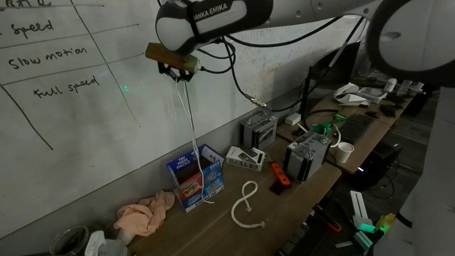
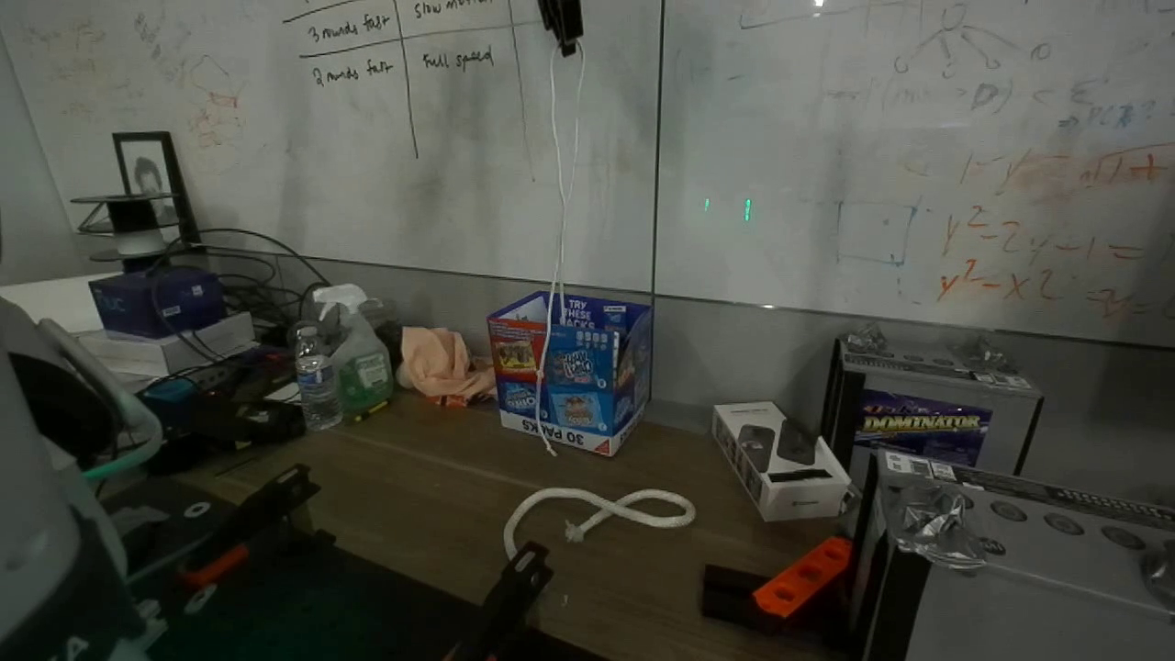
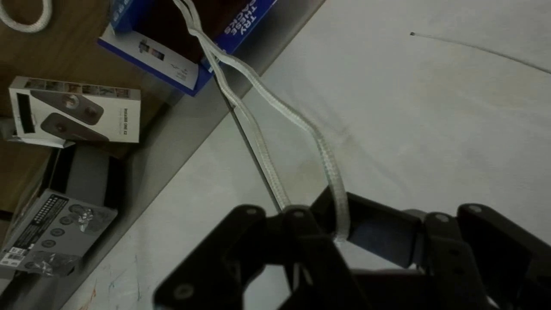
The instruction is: Pick up the ropes and put them in the blue box.
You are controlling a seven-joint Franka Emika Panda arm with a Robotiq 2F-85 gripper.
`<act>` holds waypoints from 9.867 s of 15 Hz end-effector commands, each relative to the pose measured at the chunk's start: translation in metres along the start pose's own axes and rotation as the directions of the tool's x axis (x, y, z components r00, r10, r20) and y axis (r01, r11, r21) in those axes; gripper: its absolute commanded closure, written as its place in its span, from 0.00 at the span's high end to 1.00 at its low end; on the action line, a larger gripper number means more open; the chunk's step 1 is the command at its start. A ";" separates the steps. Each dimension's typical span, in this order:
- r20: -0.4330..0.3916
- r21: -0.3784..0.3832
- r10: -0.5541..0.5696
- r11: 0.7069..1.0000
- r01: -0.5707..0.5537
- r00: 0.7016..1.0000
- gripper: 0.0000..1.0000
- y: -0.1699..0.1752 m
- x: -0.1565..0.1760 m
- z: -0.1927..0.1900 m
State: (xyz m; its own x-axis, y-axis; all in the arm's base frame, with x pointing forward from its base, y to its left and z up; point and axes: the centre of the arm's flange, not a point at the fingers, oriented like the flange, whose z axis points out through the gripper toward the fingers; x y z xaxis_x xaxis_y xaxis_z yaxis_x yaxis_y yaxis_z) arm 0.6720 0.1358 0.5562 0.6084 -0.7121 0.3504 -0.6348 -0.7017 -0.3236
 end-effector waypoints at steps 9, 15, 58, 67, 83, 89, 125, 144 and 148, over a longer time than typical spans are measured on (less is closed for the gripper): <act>0.080 -0.141 0.014 0.990 -0.002 0.997 0.02 0.027 -0.008 0.124; 0.135 -0.213 0.020 0.977 0.010 0.991 0.03 0.050 -0.027 0.177; 0.482 0.067 -0.435 0.884 0.463 0.760 1.00 0.293 -0.231 0.300; 0.451 0.105 -0.482 0.865 0.491 0.751 1.00 0.271 -0.255 0.398; 0.409 0.058 -0.422 0.897 0.438 0.809 1.00 0.284 -0.233 0.499; 0.357 0.083 -0.416 0.906 0.415 0.836 1.00 0.280 -0.225 0.490; 0.130 0.194 -0.482 0.869 0.455 0.866 0.01 0.205 -0.155 0.317; -0.116 0.237 -0.366 0.893 0.384 0.923 0.01 0.053 -0.057 0.018; -0.129 0.210 -0.368 0.898 0.388 0.921 0.01 0.046 -0.063 0.038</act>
State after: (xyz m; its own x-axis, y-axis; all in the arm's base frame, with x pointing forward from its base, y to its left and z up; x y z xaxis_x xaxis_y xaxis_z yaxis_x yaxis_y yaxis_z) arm 0.6075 0.1348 0.4912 0.7435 -0.3875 0.5451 -0.2178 -0.9109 -0.3505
